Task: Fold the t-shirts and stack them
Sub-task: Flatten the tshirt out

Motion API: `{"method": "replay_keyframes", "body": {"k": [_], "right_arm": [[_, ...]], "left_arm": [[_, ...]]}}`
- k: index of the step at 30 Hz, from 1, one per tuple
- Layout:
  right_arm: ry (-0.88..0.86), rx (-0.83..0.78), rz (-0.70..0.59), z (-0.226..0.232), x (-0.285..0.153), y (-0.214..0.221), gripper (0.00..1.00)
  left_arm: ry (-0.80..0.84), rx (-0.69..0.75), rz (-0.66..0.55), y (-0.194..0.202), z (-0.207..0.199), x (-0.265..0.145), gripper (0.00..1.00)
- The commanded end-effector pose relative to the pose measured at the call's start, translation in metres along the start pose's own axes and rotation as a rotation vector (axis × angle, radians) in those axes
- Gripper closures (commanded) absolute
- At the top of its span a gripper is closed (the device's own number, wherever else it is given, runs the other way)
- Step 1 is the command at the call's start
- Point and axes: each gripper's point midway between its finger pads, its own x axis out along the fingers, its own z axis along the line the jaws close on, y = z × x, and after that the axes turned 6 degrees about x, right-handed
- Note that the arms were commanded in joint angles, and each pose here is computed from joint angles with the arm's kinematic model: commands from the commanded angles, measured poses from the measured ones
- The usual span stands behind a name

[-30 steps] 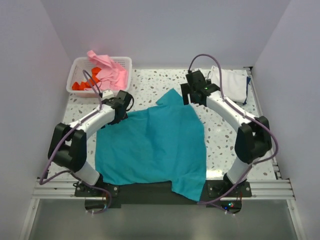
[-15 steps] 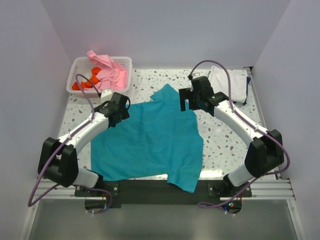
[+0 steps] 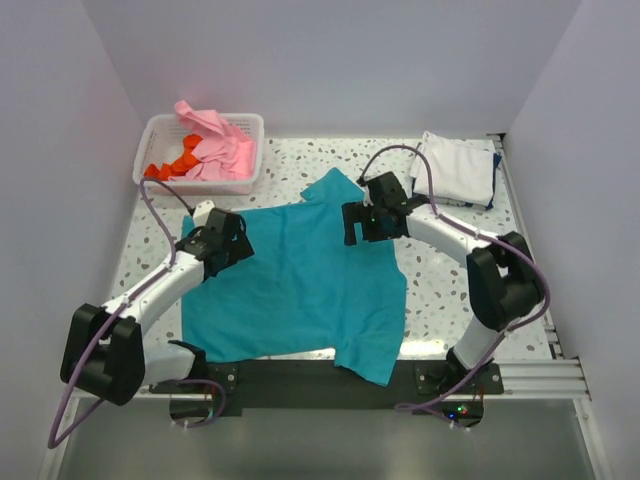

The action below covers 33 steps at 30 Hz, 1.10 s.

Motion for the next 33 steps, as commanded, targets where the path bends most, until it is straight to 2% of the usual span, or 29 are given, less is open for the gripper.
{"method": "replay_keyframes", "body": {"k": [1, 9, 16, 26, 32, 33], "right_arm": [[-0.001, 0.008, -0.033, 0.006, 0.008, -0.020, 0.01], [0.095, 0.034, 0.051, -0.014, 0.036, 0.001, 0.01], [0.216, 0.053, 0.107, -0.052, 0.046, 0.022, 0.01], [0.320, 0.155, 0.102, -0.105, 0.026, 0.031, 0.01], [0.284, 0.117, 0.088, -0.104, 0.010, 0.027, 0.01], [0.260, 0.105, 0.067, -0.097, 0.006, 0.015, 0.01]], "left_arm": [[0.047, -0.002, 0.008, 0.005, -0.004, 0.011, 0.00], [0.060, 0.008, 0.077, 0.021, -0.007, 0.031, 0.00], [0.121, 0.029, 0.114, 0.023, -0.027, 0.044, 0.00], [0.166, 0.054, 0.128, 0.011, -0.050, 0.054, 0.00], [0.185, 0.053, 0.122, 0.010, -0.051, 0.050, 0.00], [0.191, 0.048, 0.108, 0.005, -0.051, 0.046, 0.00]]}}
